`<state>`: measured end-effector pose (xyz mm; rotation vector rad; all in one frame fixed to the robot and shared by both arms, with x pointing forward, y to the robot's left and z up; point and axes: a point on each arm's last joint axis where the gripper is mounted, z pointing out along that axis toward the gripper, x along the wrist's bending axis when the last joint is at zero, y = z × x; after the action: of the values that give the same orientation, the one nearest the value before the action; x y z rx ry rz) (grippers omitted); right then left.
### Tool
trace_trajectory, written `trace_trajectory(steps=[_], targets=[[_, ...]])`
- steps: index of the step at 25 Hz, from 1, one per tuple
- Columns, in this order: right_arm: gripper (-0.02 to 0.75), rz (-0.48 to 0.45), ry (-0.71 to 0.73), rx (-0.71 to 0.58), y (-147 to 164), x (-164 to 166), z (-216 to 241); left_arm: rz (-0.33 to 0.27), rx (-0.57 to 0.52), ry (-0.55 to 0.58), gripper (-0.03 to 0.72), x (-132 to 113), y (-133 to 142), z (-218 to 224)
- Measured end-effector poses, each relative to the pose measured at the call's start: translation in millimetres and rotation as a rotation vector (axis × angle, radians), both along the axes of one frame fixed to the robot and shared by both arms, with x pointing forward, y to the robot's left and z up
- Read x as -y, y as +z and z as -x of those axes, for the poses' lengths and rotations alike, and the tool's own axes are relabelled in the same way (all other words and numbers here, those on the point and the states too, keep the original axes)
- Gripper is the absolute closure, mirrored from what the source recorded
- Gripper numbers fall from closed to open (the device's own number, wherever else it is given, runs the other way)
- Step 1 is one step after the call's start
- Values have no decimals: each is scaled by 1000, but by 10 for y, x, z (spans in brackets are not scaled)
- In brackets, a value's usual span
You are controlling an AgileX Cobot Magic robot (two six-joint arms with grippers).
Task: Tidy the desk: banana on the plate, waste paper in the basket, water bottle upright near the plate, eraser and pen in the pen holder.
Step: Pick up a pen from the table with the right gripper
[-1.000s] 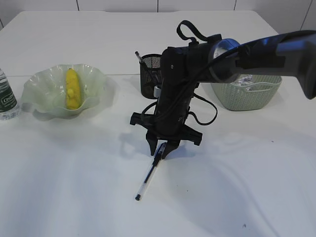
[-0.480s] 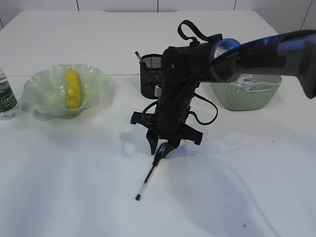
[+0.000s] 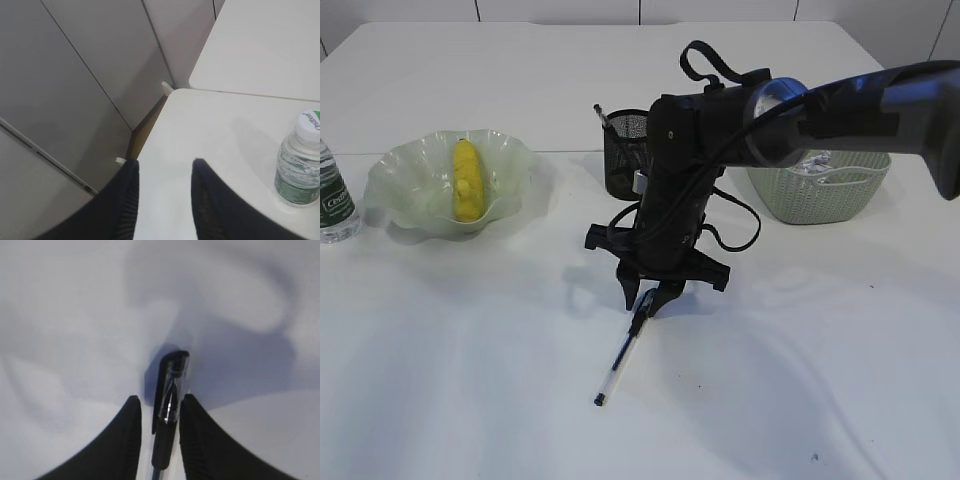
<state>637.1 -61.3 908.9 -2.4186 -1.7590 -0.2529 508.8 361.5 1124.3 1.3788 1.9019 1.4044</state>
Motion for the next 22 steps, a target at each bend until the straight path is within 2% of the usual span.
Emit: trace_trajectory(steps=[22], targets=[[535,43,24,37,-6,37,-28,0,1,-1,447,1,0,-1]])
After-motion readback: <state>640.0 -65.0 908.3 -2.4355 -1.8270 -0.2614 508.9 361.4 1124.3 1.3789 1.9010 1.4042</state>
